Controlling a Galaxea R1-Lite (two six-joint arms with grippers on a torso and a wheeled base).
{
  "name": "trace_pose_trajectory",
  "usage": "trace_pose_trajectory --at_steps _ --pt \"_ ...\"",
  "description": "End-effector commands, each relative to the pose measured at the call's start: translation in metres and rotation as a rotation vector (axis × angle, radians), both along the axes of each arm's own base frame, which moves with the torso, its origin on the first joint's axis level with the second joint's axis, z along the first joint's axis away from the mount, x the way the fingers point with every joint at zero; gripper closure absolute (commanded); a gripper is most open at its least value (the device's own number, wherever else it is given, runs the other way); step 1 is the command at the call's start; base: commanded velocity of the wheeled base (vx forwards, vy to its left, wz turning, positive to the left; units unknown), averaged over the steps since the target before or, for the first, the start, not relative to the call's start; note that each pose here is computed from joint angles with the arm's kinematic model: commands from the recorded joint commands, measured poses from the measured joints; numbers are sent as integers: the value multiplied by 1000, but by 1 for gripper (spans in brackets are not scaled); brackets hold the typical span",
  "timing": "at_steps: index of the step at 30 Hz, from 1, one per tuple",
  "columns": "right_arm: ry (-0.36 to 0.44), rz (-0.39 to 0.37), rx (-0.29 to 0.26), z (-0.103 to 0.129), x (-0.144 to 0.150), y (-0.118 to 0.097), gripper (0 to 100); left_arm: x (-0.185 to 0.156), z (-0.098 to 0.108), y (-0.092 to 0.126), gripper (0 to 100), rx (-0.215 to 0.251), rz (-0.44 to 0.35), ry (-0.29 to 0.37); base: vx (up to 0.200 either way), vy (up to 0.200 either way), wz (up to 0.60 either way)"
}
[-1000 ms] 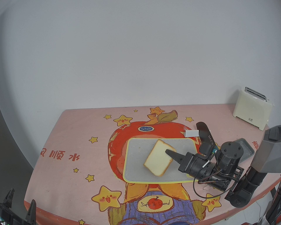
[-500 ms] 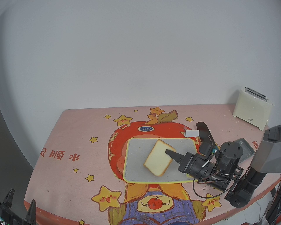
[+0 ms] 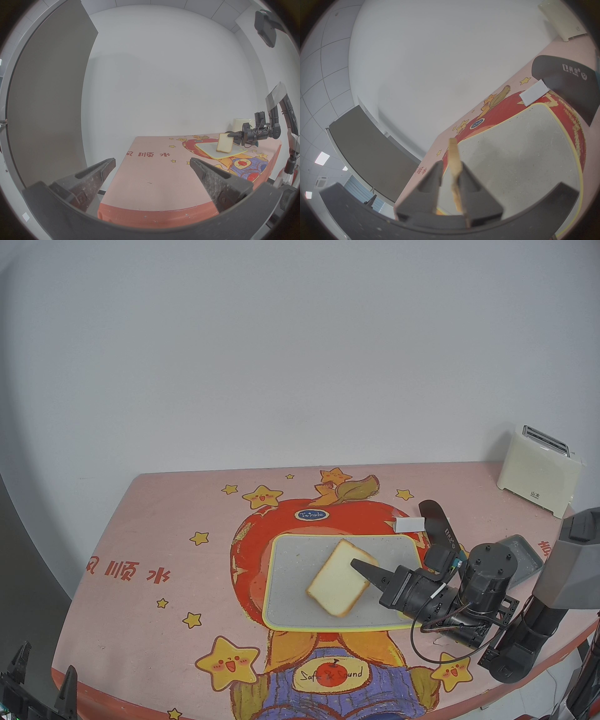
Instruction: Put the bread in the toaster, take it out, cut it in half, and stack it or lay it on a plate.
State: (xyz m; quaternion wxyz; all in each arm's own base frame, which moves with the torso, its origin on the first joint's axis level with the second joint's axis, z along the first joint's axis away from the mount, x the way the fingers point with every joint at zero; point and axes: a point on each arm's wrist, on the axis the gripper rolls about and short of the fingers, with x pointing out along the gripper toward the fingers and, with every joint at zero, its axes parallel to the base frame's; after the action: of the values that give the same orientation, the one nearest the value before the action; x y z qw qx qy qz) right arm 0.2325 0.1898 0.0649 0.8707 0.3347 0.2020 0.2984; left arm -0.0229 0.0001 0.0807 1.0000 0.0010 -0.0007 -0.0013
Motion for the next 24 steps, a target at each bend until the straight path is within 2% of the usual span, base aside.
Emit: trace_pose_trajectory --at_steps 1,2,11,13,15,24 --pt "-46 -27 -62 1 0 -1 0 0 -5 0 0 0 -1 6 0 0 0" --pt "-58 -35 -82 0 -1 -1 0 0 -5 0 0 0 1 6 0 0 0" --pt "-53 -37 -124 -3 -5 -2 0 0 -5 0 0 1 -1 6 0 0 0" --pt "-55 -33 -143 -5 -6 -3 0 0 -5 0 0 0 1 6 0 0 0" --pt "-56 -20 -192 -9 -12 -6 0 0 -5 0 0 1 -1 6 0 0 0" --pt "-18 -20 -225 -6 -16 -12 0 0 -5 0 0 0 1 6 0 0 0"
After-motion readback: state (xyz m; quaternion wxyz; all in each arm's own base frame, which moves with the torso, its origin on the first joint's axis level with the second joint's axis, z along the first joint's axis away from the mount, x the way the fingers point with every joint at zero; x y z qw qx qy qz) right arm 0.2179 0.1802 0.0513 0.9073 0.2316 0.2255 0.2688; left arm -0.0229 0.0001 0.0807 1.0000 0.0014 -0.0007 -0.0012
